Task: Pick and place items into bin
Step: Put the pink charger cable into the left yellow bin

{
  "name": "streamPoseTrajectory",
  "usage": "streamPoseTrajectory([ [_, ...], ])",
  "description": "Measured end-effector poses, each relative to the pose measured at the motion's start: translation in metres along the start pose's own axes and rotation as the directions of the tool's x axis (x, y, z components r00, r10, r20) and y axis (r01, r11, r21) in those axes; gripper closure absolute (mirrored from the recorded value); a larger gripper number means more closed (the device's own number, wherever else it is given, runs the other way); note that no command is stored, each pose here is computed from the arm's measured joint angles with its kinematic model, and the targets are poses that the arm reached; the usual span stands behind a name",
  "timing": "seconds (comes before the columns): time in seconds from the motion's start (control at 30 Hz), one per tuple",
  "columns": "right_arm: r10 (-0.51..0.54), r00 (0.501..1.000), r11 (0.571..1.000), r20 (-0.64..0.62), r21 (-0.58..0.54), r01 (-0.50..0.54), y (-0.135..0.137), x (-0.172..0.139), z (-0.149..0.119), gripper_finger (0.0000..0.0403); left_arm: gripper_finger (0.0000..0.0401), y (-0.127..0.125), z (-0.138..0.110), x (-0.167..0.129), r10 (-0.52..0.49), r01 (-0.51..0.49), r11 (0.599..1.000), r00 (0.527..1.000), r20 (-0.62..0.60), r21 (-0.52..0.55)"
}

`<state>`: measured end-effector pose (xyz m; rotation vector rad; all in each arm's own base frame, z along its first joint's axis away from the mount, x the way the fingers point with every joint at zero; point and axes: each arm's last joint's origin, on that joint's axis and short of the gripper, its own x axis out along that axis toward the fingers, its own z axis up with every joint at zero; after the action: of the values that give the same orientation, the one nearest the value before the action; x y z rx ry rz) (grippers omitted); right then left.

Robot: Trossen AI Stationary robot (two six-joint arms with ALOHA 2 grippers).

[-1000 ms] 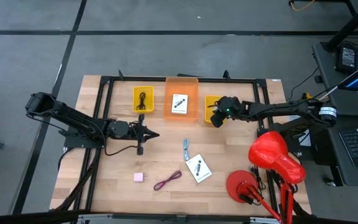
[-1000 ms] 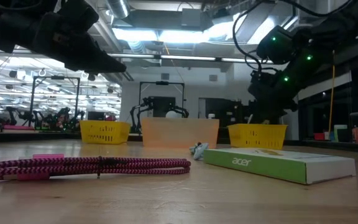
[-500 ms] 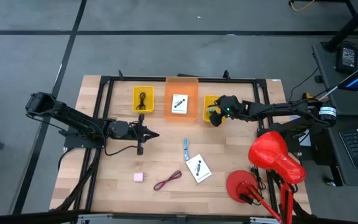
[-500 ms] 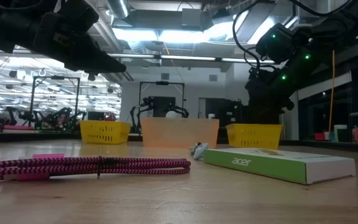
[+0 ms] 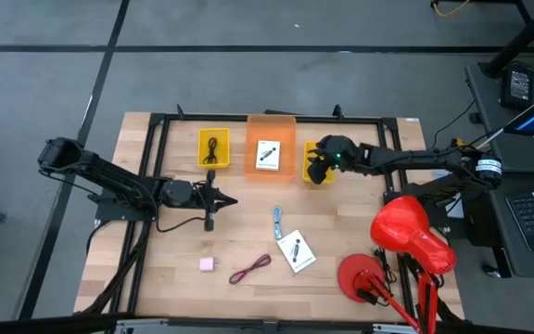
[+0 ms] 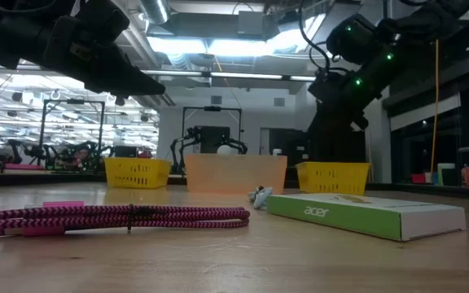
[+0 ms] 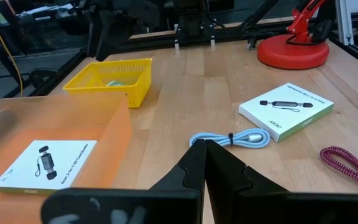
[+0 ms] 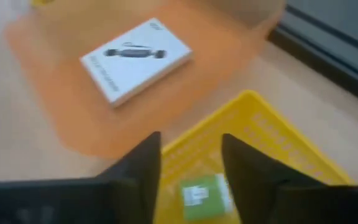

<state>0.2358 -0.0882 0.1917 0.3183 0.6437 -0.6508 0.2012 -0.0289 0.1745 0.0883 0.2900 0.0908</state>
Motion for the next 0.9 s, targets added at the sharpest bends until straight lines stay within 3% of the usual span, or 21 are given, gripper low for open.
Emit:
streamPoseTrajectory([
  [0.23, 0.186, 0.982, 0.980, 0.014, -0.071, -0.185, 0.007, -0.001, 0.007, 0.0392, 0.0395, 0.000, 0.000, 0.000, 0.000, 0.000, 1.000, 1.000, 0.000, 0.007],
  [0.4, 0.382, 0.921, 0.916, 0.072, -0.163, -0.367, 0.024, -0.007, 0.013, 0.0391, 0.0395, 0.000, 0.000, 0.000, 0.000, 0.000, 1.000, 1.000, 0.000, 0.008],
  [0.67, 0.437, 0.894, 0.888, 0.100, -0.210, -0.410, 0.038, -0.012, 0.013, 0.0402, 0.0399, -0.003, 0.004, 0.000, -0.030, 0.030, 0.999, 1.000, 0.001, 0.015],
  [0.9, 0.493, 0.867, 0.836, 0.075, -0.316, -0.449, 0.056, -0.019, 0.006, 0.0403, 0.0399, -0.018, 0.007, -0.001, -0.199, 0.205, 0.978, 0.973, -0.117, 0.048],
])
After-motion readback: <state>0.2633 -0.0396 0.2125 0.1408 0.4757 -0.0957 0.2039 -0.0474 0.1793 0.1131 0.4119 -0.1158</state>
